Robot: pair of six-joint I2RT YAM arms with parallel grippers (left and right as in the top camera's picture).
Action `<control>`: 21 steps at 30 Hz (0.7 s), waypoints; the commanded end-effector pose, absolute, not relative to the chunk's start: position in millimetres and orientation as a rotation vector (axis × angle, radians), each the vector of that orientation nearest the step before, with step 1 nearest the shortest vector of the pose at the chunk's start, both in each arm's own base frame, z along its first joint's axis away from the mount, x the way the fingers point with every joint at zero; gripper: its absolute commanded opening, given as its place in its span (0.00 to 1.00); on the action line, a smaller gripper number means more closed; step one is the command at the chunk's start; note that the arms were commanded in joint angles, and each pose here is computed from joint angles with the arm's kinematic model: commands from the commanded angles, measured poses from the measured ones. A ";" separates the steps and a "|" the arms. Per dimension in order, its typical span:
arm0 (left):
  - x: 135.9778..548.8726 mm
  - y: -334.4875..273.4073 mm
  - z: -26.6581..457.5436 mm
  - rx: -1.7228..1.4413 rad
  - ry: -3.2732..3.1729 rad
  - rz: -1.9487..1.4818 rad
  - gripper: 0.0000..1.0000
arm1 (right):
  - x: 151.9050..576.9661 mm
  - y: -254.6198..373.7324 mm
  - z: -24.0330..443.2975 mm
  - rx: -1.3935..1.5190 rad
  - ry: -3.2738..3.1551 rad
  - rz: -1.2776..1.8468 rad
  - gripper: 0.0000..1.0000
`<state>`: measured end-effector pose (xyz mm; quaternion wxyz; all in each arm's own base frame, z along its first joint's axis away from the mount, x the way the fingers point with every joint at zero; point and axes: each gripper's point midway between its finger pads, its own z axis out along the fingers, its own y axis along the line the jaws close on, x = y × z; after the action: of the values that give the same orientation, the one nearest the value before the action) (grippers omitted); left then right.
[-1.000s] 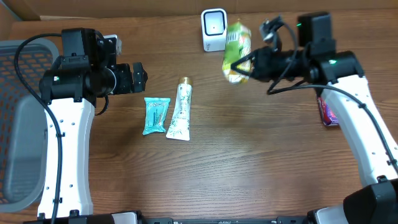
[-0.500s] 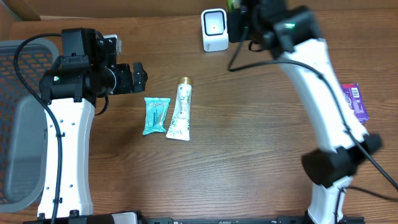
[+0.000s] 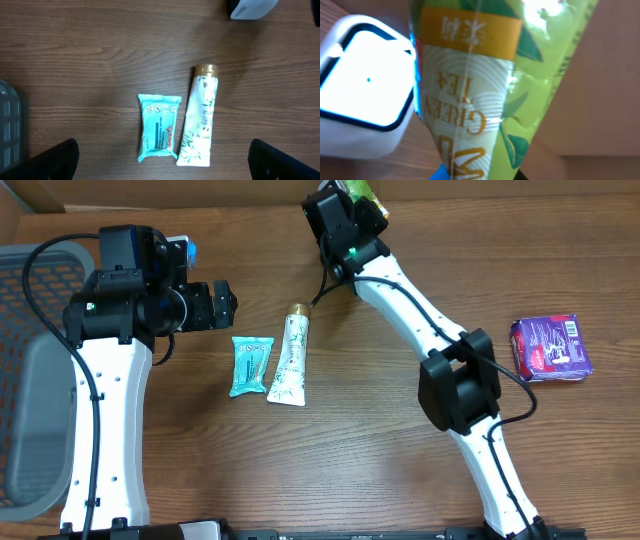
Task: Scan the item barcode
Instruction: 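Lift the green packet and hold it in front of the scanner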
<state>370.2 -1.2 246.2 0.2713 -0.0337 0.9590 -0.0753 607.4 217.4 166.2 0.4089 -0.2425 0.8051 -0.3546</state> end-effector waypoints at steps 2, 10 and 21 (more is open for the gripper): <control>372.9 -4.2 252.0 -0.047 2.568 -0.204 1.00 | 616.3 209.5 183.7 -0.632 1.954 -1.025 0.04; 372.9 -4.1 252.1 -0.047 2.567 -0.204 0.99 | 624.9 205.9 161.9 -0.672 1.975 -1.001 0.04; 372.9 -4.1 252.0 -0.047 2.568 -0.204 0.99 | 623.8 196.9 134.4 -0.728 2.026 -1.037 0.04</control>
<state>370.2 -1.2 246.2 0.2713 -0.0337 0.9590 -0.0753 622.0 199.6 128.5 0.3626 -0.2973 0.7894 -0.3963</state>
